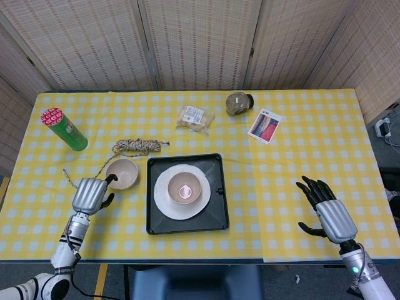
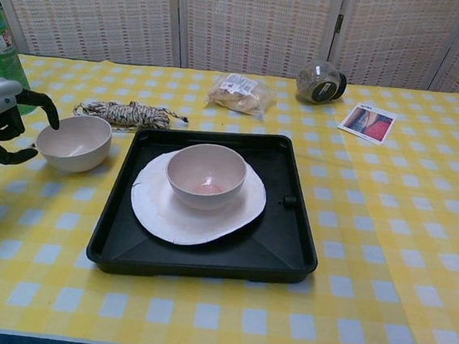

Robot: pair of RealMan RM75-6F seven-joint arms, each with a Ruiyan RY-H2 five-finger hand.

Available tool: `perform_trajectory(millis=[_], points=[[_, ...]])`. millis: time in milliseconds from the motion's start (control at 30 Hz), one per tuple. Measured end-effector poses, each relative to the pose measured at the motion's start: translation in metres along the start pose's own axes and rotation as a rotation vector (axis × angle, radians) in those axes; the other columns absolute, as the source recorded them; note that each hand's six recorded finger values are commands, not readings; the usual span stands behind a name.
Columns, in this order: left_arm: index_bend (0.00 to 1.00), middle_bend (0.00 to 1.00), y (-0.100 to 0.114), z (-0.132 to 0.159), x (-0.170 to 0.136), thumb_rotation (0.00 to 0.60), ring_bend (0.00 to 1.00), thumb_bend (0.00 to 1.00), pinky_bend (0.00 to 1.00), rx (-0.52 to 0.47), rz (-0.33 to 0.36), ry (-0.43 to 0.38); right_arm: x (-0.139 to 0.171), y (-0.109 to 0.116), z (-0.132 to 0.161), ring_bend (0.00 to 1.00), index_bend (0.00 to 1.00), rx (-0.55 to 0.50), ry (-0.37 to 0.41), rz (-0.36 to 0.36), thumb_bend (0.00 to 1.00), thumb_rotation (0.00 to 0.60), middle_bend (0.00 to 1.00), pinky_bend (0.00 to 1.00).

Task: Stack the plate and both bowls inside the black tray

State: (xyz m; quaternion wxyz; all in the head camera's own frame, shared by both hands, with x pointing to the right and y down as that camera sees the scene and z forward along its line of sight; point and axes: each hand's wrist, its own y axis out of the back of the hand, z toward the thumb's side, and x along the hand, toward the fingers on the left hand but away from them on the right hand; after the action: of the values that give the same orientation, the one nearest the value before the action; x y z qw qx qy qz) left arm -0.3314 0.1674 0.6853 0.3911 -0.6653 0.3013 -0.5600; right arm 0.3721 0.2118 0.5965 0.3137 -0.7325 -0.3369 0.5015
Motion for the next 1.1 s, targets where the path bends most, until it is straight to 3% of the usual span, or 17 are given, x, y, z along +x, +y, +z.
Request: perform_trajectory(millis=[533,1100], points=[[0.42,1.0,-0.024,0.006,0.02,0.6,0.96,0.4,1.0,0.02,-0.057,-0.015,0.001,0.0,-0.009,0.0,0.0,-0.001,-0.031,0.007,0.25,0.6,0.0,0.0],[0.6,1.0,-0.037,0.007,0.037,0.6,0.96,0.46,1.0,0.007,-0.068,-0.03,0.003,0.003,-0.017,0.0,0.01,0.01,-0.058,0.005,0.25,0.6,0.0,0.0]])
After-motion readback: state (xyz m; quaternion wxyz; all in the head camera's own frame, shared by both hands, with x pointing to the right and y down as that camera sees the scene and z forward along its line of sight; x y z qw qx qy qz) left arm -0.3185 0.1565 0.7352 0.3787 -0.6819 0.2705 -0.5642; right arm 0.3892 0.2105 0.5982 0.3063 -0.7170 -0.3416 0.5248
